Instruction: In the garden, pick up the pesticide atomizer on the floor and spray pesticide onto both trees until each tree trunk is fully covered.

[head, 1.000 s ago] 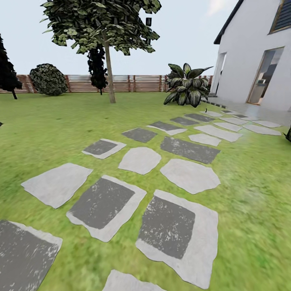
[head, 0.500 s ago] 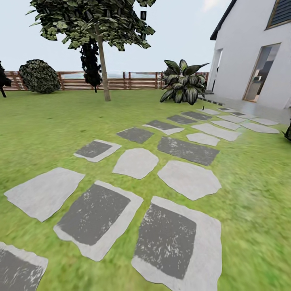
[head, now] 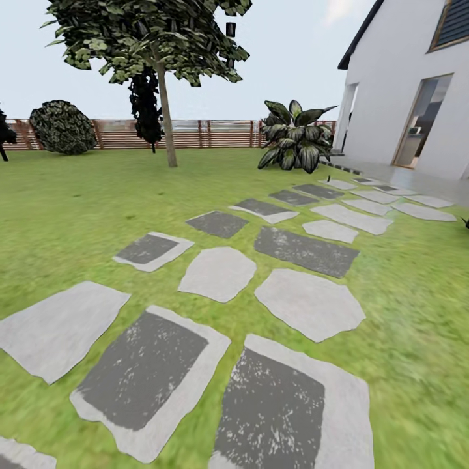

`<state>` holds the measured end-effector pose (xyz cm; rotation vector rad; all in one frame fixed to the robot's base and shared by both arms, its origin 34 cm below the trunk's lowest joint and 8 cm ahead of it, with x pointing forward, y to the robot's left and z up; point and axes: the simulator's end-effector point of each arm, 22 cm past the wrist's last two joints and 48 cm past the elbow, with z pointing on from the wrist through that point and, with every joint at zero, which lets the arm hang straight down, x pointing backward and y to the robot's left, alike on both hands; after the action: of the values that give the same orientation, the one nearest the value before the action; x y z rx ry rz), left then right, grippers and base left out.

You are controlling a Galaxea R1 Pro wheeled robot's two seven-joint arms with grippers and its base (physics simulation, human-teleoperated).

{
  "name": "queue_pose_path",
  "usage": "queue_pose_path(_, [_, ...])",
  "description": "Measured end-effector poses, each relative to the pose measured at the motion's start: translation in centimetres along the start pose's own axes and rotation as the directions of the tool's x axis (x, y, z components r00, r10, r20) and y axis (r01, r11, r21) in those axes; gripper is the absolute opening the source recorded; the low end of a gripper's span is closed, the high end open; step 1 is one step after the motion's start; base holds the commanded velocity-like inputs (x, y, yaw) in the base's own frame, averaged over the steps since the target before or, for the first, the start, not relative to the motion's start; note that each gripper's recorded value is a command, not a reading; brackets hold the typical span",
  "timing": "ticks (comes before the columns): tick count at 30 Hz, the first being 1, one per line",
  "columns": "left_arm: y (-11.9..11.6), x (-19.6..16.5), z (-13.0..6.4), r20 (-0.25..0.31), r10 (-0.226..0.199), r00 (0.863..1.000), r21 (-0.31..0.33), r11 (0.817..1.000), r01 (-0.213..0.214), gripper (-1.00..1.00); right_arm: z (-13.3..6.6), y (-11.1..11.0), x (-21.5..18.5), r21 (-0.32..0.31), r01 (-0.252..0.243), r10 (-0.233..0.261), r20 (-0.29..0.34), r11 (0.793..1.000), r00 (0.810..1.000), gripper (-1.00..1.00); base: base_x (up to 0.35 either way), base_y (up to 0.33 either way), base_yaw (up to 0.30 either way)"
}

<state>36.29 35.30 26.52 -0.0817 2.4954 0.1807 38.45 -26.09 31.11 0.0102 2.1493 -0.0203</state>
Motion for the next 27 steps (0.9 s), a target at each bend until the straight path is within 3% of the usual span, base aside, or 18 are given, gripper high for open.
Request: queue_pose_path(27, [0.00,-0.01,0.00,0.000,0.000,1.000,0.000,1.000,0.000,1.00,0.00,0.00,0.00,0.000,0.000,0.000,0.000,1.000,1.000,1.00,0.340,0.000,-0.007])
